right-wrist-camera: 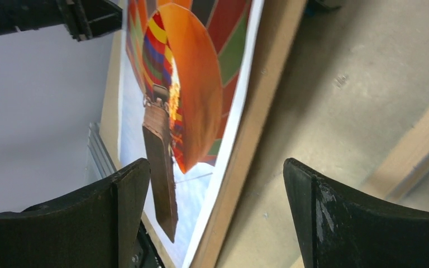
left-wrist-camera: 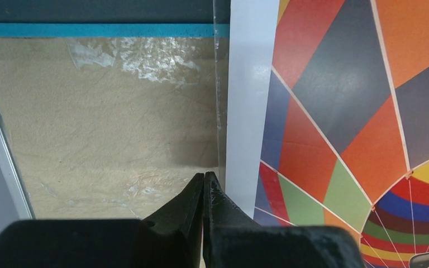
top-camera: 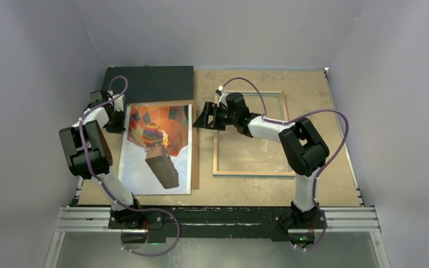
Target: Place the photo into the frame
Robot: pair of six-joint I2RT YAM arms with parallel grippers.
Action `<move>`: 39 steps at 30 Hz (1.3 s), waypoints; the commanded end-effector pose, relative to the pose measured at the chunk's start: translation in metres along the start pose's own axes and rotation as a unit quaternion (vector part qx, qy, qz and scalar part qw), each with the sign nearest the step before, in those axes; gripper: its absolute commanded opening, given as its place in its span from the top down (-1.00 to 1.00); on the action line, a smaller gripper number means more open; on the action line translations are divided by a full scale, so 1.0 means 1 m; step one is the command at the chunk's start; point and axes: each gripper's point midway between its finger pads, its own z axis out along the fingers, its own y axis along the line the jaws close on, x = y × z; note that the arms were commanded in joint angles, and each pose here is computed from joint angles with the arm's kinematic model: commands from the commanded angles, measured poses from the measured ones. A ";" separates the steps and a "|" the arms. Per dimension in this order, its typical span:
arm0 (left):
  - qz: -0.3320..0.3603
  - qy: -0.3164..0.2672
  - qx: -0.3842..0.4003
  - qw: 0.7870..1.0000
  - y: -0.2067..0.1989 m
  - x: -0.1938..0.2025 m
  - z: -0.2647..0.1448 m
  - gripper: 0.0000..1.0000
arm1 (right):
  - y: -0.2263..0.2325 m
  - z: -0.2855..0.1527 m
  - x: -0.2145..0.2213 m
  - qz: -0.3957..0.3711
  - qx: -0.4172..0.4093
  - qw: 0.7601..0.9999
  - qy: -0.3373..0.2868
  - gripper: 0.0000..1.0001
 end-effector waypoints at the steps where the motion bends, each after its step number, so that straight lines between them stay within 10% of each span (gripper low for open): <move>1: 0.001 -0.018 0.011 1.000 -0.010 -0.005 -0.010 1.00 | 0.025 0.008 -0.002 -0.012 -0.042 0.999 -0.004 -0.81; 20: 0.020 -0.027 0.021 0.999 -0.036 0.000 -0.025 1.00 | 0.019 0.001 0.067 0.016 -0.039 0.998 0.048 -0.73; 39: 0.019 -0.052 0.007 0.998 -0.040 -0.044 -0.014 1.00 | 0.055 0.066 0.030 0.032 -0.074 0.996 0.025 -0.70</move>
